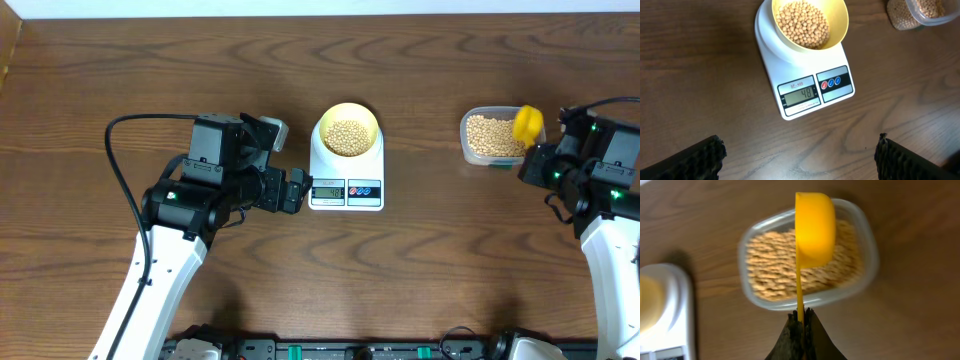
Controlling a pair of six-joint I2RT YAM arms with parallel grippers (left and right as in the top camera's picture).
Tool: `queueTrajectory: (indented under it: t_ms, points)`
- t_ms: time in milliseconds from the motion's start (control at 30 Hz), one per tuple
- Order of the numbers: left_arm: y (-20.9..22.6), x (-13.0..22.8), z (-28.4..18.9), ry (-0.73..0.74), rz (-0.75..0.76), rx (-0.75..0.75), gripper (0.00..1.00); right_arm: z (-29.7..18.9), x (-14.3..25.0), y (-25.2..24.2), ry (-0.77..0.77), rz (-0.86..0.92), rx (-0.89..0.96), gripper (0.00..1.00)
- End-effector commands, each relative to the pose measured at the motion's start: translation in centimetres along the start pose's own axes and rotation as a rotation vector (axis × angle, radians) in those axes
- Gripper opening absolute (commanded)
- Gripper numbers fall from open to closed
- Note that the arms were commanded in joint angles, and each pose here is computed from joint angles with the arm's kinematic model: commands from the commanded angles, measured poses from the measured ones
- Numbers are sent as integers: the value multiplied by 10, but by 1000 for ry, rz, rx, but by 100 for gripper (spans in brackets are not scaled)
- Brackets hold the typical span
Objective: Scoop item into bowl and weigh 50g on scale
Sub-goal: 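Move the empty scoop back over the soybean tub with the right gripper, then dip the scoop into the soybeans with the right gripper and lift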
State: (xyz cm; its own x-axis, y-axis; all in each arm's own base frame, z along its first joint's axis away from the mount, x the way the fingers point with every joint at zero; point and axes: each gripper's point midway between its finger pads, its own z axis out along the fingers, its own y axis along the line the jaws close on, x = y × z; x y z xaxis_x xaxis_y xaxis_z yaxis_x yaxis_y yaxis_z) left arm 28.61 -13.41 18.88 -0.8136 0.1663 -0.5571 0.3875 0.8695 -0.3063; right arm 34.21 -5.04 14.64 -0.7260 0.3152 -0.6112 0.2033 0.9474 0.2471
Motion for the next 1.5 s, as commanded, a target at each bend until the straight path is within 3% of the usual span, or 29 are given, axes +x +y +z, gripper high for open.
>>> queueTrajectory:
  t_ms: [0, 600, 667, 900, 1467]
  points:
    - [2, -1, 0, -2, 7, -8, 98, -4, -1, -17, -11, 42, 98, 2]
    - [2, -1, 0, -2, 7, -8, 98, 60, 35, 9, 158, 2, 35, 1]
    - [2, -1, 0, -2, 7, -8, 98, 63, 37, 36, 172, -4, -99, 1]
    - [2, -1, 0, -2, 7, -8, 98, 59, 37, 60, 179, 2, -240, 1]
    - [2, -1, 0, -2, 7, -8, 98, 38, 22, 51, 213, 347, -434, 1]
